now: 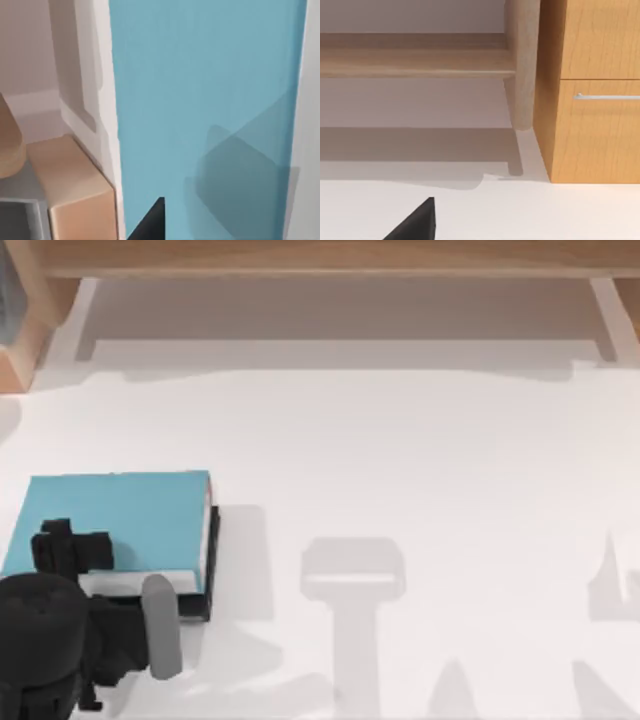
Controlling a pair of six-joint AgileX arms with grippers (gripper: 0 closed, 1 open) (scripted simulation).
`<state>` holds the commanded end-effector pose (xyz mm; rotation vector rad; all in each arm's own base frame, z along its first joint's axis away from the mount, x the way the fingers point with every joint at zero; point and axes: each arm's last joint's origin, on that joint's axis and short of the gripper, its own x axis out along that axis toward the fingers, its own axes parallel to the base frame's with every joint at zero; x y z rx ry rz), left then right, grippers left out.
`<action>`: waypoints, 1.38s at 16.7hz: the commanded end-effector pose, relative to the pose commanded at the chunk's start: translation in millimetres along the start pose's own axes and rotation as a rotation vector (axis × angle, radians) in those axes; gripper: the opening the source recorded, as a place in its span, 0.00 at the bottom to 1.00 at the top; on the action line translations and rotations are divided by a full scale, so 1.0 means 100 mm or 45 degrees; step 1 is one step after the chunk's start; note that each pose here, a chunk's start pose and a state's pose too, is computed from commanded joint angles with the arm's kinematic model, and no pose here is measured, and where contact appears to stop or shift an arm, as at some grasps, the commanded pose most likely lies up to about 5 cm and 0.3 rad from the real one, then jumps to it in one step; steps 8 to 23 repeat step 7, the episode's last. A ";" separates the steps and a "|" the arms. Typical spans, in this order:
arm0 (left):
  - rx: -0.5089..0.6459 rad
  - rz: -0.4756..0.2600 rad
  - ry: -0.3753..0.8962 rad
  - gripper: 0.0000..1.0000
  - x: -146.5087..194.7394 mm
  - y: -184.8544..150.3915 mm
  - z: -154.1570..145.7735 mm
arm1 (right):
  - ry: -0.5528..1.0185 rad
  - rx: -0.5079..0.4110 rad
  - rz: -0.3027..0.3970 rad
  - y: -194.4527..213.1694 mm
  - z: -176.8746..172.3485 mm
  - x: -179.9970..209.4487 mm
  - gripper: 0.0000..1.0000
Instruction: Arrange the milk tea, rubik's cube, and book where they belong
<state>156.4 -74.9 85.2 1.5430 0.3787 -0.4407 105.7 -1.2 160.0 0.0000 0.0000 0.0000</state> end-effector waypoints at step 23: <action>0.000 0.000 0.000 1.00 0.00 0.00 0.00 | 0.000 0.000 0.000 0.00 0.00 0.00 1.00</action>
